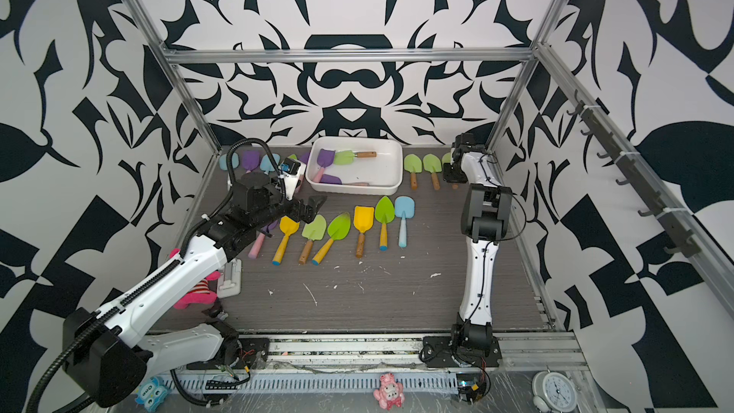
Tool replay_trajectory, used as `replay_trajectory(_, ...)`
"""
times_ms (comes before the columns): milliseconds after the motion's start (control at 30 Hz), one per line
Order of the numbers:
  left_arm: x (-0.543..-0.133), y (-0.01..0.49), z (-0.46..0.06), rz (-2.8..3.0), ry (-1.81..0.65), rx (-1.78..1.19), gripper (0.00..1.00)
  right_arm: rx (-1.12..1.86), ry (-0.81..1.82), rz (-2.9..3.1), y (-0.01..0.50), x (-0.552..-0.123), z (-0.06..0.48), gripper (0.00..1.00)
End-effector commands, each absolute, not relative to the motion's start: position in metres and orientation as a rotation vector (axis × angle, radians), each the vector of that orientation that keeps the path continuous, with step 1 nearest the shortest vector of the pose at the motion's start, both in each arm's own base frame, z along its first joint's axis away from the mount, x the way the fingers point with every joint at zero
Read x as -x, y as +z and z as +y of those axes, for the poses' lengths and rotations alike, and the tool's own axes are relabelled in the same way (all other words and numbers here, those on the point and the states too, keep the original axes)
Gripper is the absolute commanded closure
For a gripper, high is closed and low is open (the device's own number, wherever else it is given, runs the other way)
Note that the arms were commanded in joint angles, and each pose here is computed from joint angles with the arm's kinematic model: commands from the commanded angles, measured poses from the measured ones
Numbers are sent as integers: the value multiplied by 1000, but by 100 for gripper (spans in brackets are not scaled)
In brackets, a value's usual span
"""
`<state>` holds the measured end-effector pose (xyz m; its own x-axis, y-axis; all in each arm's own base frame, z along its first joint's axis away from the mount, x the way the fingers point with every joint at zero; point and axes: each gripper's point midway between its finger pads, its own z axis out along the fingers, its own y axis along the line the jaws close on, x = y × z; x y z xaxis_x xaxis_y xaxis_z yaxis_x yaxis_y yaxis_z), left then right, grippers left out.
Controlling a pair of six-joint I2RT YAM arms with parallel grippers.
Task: Take the shovel out of the storage box
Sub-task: Place the shovel at the corner of the board.
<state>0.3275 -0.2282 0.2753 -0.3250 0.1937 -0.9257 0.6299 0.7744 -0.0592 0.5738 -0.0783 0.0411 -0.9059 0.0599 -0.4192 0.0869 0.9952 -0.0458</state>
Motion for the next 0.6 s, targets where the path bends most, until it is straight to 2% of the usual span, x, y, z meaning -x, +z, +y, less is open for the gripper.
replay_trajectory(0, -323, 290, -229, 1860, -516, -638, 1, -104, -113, 2647, 65, -585, -83, 94)
replay_trajectory(133, -322, 288, -227, 1865, -510, -638, 1, -106, -110, 2664, 60, -582, -82, 89)
replay_trajectory(267, -322, 288, -227, 1865, -507, -640, 1, -106, -114, 2667, 58, -581, -83, 79)
replay_trajectory(567, -320, 287, -227, 1867, -508, -650, 1, -115, -119, 2682, 50, -582, -84, 77)
